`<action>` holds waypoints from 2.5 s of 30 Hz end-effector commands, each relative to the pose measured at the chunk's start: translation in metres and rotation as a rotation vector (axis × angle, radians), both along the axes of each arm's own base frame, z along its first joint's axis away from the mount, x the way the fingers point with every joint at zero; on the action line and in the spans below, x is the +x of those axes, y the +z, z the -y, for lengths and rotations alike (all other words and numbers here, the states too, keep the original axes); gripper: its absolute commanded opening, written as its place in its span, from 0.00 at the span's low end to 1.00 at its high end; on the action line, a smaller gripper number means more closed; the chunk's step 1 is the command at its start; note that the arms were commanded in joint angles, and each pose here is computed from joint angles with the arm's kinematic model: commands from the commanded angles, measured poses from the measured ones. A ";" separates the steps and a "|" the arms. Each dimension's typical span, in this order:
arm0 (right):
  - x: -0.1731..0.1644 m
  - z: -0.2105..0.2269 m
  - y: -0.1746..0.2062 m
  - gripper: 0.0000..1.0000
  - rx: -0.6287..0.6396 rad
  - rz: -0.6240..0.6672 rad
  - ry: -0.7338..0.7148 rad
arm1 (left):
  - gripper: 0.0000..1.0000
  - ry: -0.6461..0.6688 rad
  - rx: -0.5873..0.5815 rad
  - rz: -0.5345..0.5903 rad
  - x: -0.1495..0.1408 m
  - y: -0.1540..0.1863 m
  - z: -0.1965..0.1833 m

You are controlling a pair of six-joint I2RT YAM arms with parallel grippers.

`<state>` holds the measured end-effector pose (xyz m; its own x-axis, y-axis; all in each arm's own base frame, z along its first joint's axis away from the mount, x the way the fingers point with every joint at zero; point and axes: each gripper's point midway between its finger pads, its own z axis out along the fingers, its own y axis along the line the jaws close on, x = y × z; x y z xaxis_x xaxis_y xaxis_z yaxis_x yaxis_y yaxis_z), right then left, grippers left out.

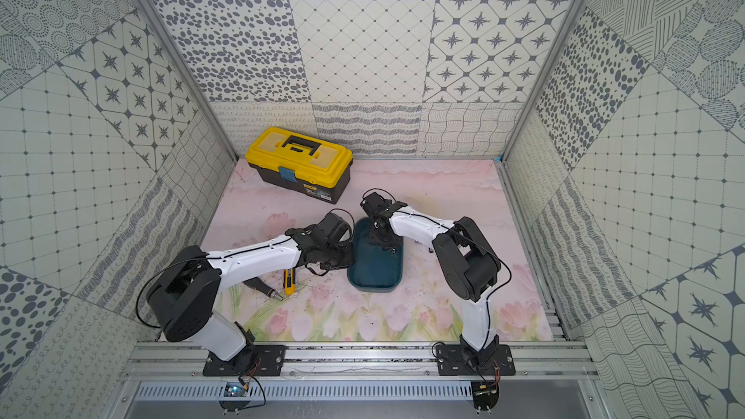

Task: Take out the socket from the storage box
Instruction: Adjust the storage box at the center of the board, then pick up the socket head from the storage box, then place the socket head at the center of the board.

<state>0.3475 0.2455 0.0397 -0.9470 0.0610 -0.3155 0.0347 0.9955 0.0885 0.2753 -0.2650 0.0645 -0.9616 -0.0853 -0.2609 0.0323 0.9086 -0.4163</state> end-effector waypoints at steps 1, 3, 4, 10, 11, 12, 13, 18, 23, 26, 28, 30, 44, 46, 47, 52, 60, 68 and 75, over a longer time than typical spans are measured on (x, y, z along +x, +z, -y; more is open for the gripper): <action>0.006 0.001 -0.008 0.50 -0.009 0.006 -0.020 | 0.10 -0.011 0.028 -0.016 -0.005 -0.005 -0.004; 0.006 0.000 -0.009 0.49 -0.010 0.004 -0.019 | 0.11 -0.013 0.024 -0.012 -0.005 -0.003 -0.004; 0.006 0.000 -0.010 0.49 -0.012 0.005 -0.018 | 0.11 -0.013 0.023 -0.012 -0.005 -0.003 -0.004; 0.005 0.001 -0.011 0.38 -0.009 -0.004 -0.018 | 0.10 -0.013 0.022 -0.004 -0.004 -0.001 -0.003; 0.004 0.001 -0.011 0.36 -0.007 -0.004 -0.018 | 0.10 -0.014 0.022 -0.003 -0.003 -0.001 -0.003; 0.004 0.001 -0.010 0.34 -0.005 -0.003 -0.017 | 0.11 -0.013 0.022 -0.006 -0.004 -0.001 -0.004; 0.003 0.001 -0.011 0.33 -0.003 -0.004 -0.016 | 0.11 -0.012 0.022 -0.006 -0.004 -0.001 -0.003; -0.001 0.002 -0.013 0.24 0.000 -0.012 -0.012 | 0.22 -0.004 0.017 -0.007 -0.003 -0.001 -0.003; -0.003 0.001 -0.009 0.16 0.015 -0.014 -0.005 | 0.39 0.002 0.014 0.004 -0.001 0.003 -0.003; -0.004 -0.001 0.001 0.15 0.029 -0.006 0.006 | 0.43 0.003 0.017 0.019 0.000 0.008 -0.004; -0.006 -0.002 0.009 0.14 0.041 -0.002 0.017 | 0.46 0.003 0.020 0.029 0.002 0.012 -0.005; -0.007 -0.003 0.021 0.14 0.055 0.009 0.028 | 0.48 0.002 0.025 0.038 0.002 0.015 -0.006; -0.015 0.049 0.117 0.15 0.039 0.159 0.056 | 0.54 0.000 0.039 0.097 0.010 0.036 -0.009; -0.016 0.068 0.118 0.16 0.018 0.162 0.032 | 0.54 0.001 0.040 0.096 0.009 0.036 -0.010; -0.016 0.078 0.115 0.16 0.014 0.156 0.018 | 0.54 0.000 0.041 0.095 0.009 0.036 -0.010; -0.023 0.129 0.087 0.16 -0.043 0.090 -0.059 | 0.54 0.000 0.042 0.093 0.009 0.035 -0.010; -0.032 0.177 0.039 0.16 -0.075 0.001 -0.148 | 0.54 -0.004 0.044 0.088 0.009 0.034 -0.009; -0.031 0.186 0.006 0.16 -0.092 -0.052 -0.156 | 0.63 0.004 0.077 0.087 0.009 0.040 -0.014; -0.031 0.190 -0.009 0.16 -0.097 -0.081 -0.163 | 0.67 0.008 0.066 0.122 0.010 0.050 -0.016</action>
<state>0.3107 0.0553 0.0369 -0.9509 0.1927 -0.2422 0.2048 0.9785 -0.0257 0.2860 -0.2539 0.1069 -0.9298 -0.0879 -0.3573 0.0565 0.9254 -0.3747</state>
